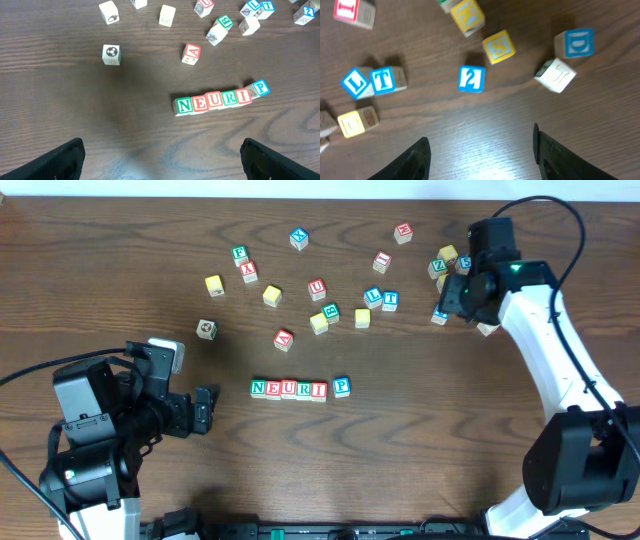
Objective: Spell out NEURIPS
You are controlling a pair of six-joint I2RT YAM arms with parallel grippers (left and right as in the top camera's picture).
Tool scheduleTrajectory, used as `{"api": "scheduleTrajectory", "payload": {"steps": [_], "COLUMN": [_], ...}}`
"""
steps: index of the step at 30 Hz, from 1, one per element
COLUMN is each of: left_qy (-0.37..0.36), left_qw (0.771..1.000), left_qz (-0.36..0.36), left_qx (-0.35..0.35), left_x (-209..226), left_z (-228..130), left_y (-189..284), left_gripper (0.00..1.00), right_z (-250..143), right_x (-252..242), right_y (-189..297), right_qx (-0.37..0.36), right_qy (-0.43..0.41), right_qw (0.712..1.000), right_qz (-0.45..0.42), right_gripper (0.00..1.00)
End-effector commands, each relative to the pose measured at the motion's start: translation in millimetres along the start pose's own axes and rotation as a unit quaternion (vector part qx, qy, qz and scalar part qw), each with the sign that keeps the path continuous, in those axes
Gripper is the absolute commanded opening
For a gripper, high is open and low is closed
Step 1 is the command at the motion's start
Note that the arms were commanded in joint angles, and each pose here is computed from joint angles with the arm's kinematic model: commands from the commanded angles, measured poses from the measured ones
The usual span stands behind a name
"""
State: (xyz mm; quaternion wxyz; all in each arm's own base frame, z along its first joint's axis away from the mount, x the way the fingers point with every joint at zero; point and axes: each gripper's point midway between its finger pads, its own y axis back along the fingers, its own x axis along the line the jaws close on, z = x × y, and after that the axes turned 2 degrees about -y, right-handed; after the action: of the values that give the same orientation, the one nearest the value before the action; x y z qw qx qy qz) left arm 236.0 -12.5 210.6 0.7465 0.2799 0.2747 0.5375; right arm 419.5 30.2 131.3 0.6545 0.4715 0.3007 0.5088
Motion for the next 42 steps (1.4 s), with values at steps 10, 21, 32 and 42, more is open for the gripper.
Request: {"api": "scheduleTrajectory", "payload": {"steps": [10, 21, 32, 42], "left_qy": [-0.012, -0.012, -0.012, -0.012], "left_qw": [1.000, 1.000, 1.000, 1.000], "left_qz": [0.000, 0.000, 0.000, 0.000], "left_qx": [-0.013, -0.013, -0.013, -0.013], "left_x": [-0.4, -0.4, -0.4, -0.4], "left_z": [8.0, 8.0, 8.0, 8.0], "left_y": [4.9, 4.9, 4.9, 4.9], "left_gripper": [0.98, 0.97, 0.98, 0.98], "right_z": [14.5, 32.2, 37.5, 44.0], "right_x": [-11.9, -30.1, -34.7, -17.4], "right_y": [-58.8, -59.9, -61.5, -63.8], "right_qx": [0.088, 0.070, 0.071, 0.054], "right_qy": [0.031, 0.030, 0.068, 0.142], "right_qw": [0.994, 0.995, 0.994, 0.988], "right_qz": [-0.054, -0.065, -0.039, -0.010], "right_gripper": [0.50, 0.57, 0.59, 0.61]}}
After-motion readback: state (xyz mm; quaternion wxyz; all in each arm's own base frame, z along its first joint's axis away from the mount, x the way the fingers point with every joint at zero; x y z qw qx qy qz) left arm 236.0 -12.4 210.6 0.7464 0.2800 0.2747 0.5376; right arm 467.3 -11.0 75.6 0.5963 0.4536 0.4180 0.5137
